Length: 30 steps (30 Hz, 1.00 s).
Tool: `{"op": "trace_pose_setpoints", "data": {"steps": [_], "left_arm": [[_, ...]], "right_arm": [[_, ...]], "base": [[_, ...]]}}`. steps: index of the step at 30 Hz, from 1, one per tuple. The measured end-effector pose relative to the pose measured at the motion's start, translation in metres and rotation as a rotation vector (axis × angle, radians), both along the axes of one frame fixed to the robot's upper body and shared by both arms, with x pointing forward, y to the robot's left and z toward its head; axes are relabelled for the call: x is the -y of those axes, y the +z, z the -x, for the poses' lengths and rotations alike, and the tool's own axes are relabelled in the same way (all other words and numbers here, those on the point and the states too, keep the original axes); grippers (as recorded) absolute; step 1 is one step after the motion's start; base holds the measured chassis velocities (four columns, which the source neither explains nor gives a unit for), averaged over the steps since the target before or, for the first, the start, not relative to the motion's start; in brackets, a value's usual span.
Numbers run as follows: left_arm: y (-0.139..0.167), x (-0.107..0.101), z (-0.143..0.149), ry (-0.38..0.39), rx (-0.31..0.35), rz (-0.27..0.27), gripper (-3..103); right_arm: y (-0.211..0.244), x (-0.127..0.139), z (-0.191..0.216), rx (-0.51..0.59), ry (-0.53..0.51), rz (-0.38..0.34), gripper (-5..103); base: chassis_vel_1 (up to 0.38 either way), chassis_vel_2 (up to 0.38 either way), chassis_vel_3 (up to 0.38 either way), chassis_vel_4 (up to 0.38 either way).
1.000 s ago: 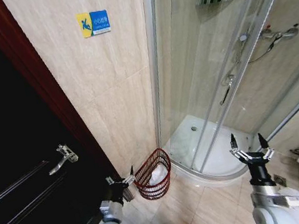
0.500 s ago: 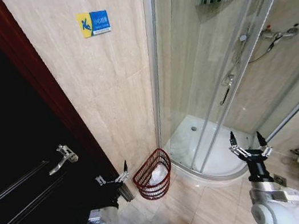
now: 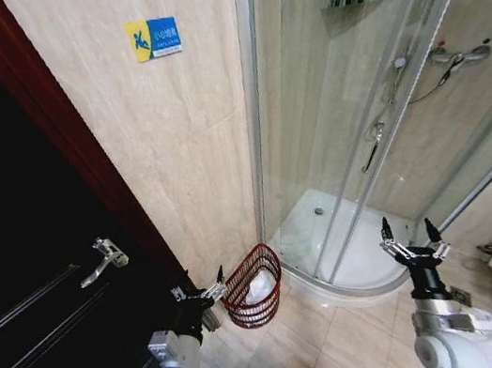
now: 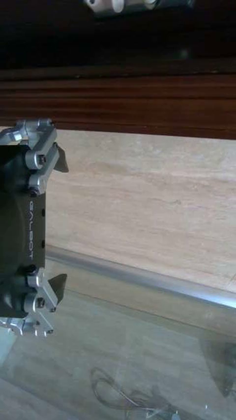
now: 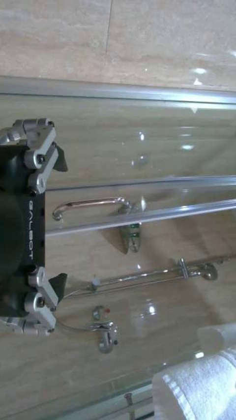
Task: Discard the used towel into the hamper.
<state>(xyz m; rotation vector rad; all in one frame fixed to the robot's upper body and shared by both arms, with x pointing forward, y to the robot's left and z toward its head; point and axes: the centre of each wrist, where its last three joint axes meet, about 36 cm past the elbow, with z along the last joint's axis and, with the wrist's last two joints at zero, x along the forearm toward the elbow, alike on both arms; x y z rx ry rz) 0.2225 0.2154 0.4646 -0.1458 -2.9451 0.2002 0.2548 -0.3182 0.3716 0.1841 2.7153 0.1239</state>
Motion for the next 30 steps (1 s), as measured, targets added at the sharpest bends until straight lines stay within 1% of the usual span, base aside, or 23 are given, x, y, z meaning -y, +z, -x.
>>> {"op": "trace_pose_setpoints", "data": {"steps": [6, 8, 13, 15, 16, 18, 19, 21, 22, 24, 25, 30], "left_arm": [[-0.004, -0.002, 0.0, -0.007, 0.002, -0.01, 100], [-0.009, 0.001, 0.001, -0.015, -0.006, -0.002, 100], [-0.011, 0.002, 0.001, -0.017, -0.007, 0.0, 100], [-0.011, 0.002, 0.001, -0.017, -0.007, 0.0, 100], [-0.011, 0.002, 0.001, -0.017, -0.007, 0.0, 100], [-0.011, 0.002, 0.001, -0.018, -0.007, 0.0, 100], [-0.011, 0.002, 0.001, -0.018, -0.007, 0.0, 100], [-0.011, 0.002, 0.001, -0.018, -0.007, 0.0, 100], [-0.011, 0.002, 0.001, -0.018, -0.007, 0.0, 100], [-0.011, 0.002, 0.001, -0.018, -0.007, 0.0, 100], [-0.011, 0.002, 0.001, -0.018, -0.006, 0.0, 100], [-0.012, 0.002, 0.001, -0.018, -0.006, 0.0, 100]], "right_arm": [[0.005, -0.003, -0.001, 0.01, 0.007, -0.001, 100], [0.01, -0.003, -0.002, 0.018, 0.008, -0.013, 100], [0.018, 0.0, 0.0, 0.032, 0.006, -0.029, 100], [0.026, -0.001, 0.0, 0.073, 0.001, -0.046, 100], [0.026, -0.001, 0.0, 0.073, 0.001, -0.046, 100], [0.042, -0.002, 0.0, 0.117, -0.012, -0.056, 100], [0.042, -0.002, 0.0, 0.117, -0.012, -0.056, 100], [0.051, -0.001, -0.001, 0.138, -0.017, -0.051, 100], [0.064, 0.0, 0.0, 0.168, -0.021, -0.038, 100], [0.07, 0.001, 0.001, 0.177, -0.022, -0.034, 100], [0.084, 0.003, 0.005, 0.197, -0.024, -0.021, 100], [0.125, 0.017, 0.019, 0.219, -0.054, 0.04, 100]], "base": [[0.0, 0.0, 0.0, 0.0], [0.0, 0.0, 0.0, 0.0], [0.0, 0.0, 0.0, 0.0], [0.0, 0.0, 0.0, 0.0], [0.0, 0.0, 0.0, 0.0], [0.0, 0.0, 0.0, 0.0], [0.0, 0.0, 0.0, 0.0], [0.0, 0.0, 0.0, 0.0], [0.0, 0.0, 0.0, 0.0], [0.0, 0.0, 0.0, 0.0], [0.0, 0.0, 0.0, 0.0], [0.0, 0.0, 0.0, 0.0]]}}
